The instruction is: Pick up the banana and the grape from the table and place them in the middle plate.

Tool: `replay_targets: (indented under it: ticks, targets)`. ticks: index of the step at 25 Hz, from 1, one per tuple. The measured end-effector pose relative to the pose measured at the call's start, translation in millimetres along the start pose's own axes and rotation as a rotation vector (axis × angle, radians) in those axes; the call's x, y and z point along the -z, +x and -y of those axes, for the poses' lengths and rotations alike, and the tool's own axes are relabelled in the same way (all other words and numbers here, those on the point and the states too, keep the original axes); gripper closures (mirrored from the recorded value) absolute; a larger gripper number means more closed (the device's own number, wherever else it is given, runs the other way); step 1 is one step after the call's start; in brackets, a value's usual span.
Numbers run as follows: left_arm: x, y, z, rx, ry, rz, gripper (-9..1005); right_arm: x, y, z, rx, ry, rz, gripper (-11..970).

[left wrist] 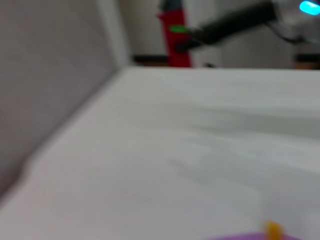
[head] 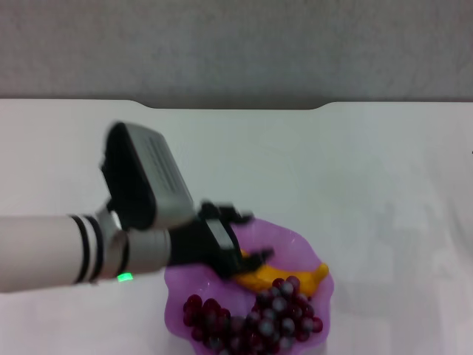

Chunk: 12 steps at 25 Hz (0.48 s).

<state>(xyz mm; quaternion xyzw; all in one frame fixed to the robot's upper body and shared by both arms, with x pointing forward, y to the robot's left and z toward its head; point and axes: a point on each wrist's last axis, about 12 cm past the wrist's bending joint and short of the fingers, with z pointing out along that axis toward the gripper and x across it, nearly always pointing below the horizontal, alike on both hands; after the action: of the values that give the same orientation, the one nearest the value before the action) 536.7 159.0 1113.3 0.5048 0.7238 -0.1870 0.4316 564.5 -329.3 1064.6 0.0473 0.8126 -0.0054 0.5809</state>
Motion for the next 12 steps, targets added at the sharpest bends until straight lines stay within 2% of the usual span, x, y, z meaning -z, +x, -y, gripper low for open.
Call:
replay_targets:
  ticks: [4, 6, 12]
  targets:
    - [12.1, -5.6, -19.5, -0.066, -0.187, 0.062, 469, -0.3, -0.2, -1.0, 0.001, -0.003, 0.000, 249]
    - [15.6, -6.8, -30.8, -0.107, -0.300, 0.083, 255, -0.4, -0.3, -1.1, 0.001, -0.003, 0.000, 249]
    - [31.7, -2.2, -58.8, -0.131, -0.661, 0.114, 115, -1.0, -1.3, -1.8, 0.006, -0.005, 0.002, 249]
